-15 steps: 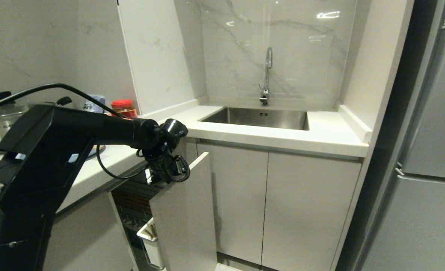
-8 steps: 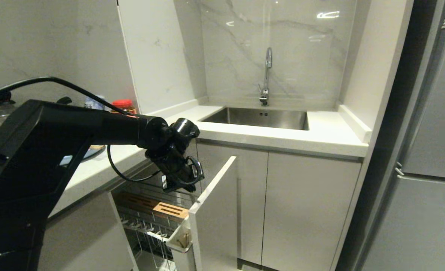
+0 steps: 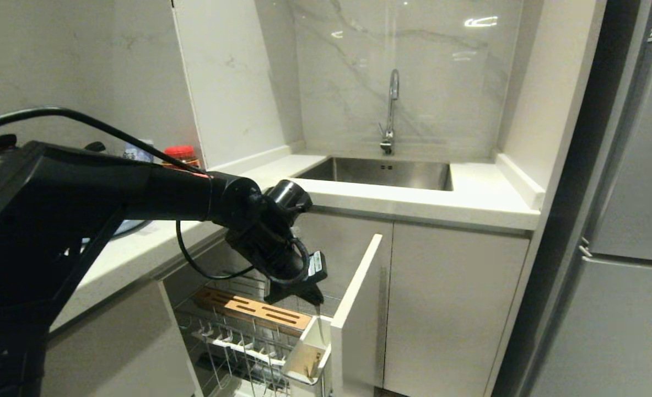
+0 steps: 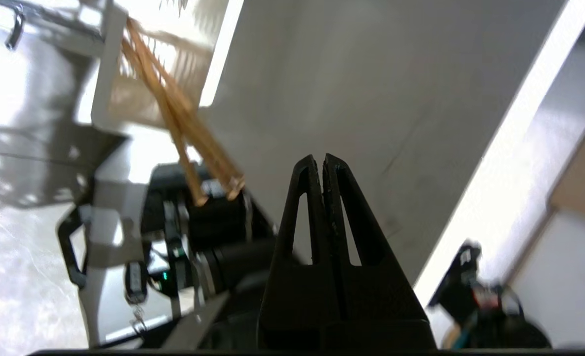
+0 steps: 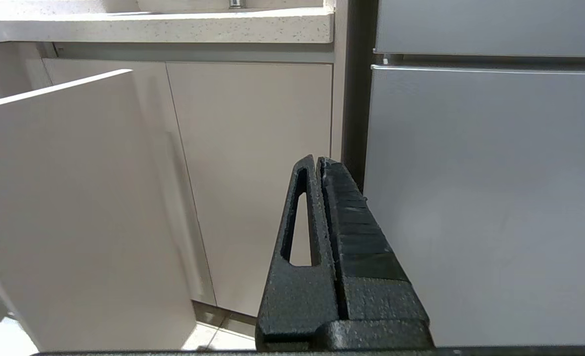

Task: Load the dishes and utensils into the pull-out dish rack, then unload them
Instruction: Open the cupboard, then pick up the chopsticks and place it in the cupboard

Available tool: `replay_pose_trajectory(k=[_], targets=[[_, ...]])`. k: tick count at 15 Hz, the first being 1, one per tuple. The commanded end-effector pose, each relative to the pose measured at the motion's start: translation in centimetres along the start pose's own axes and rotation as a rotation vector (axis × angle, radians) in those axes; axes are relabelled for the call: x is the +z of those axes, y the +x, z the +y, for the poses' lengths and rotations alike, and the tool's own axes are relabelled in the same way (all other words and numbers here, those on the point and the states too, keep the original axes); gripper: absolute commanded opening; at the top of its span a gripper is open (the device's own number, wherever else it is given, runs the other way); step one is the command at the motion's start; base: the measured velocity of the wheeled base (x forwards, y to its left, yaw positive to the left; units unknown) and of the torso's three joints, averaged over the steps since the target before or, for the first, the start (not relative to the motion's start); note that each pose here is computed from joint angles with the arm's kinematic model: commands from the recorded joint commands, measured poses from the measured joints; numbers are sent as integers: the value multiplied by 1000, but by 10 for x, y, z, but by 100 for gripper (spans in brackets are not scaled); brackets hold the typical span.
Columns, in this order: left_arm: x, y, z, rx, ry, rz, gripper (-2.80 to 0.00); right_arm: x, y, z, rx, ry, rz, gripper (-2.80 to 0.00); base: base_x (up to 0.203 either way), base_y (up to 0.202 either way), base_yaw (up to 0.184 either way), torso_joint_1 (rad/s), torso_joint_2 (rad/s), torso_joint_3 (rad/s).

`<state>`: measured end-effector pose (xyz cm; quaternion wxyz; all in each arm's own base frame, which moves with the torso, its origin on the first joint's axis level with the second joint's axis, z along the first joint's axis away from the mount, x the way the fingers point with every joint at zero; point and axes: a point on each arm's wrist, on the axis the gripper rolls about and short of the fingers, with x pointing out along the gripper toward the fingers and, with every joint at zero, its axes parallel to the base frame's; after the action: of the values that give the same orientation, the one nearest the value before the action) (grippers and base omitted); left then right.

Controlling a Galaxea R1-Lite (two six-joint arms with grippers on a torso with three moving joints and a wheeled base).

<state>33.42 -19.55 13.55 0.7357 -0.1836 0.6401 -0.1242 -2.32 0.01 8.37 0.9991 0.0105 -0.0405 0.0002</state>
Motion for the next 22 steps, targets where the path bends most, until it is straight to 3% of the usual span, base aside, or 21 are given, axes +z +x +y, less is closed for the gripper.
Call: replay_pose_trajectory(k=[1,6,13,15,17,20,22], targets=[[-11,4,-8,-21,22,46,-280,-7,1,0,0,0,25,-280,0,0,0,0,0,0],[-25,11,-18,-30,58,90,-280,-7,1,0,0,0,26,-280,0,0,0,0,0,0],[-30,15,-19,-3,72,97,-280,-7,1,0,0,0,26,-280,0,0,0,0,0,0],[-27,2,-16,36,75,22,-280,-7,1,0,0,0,25,-280,0,0,0,0,0,0],[-24,-29,-12,67,85,-104,-280,-7,1,0,0,0,24,-280,0,0,0,0,0,0],[-28,-96,-4,52,105,-299,-280,-7,1,0,0,0,24,-280,0,0,0,0,0,0],[-44,-153,8,16,154,-444,-280,-7,1,0,0,0,24,-280,0,0,0,0,0,0]])
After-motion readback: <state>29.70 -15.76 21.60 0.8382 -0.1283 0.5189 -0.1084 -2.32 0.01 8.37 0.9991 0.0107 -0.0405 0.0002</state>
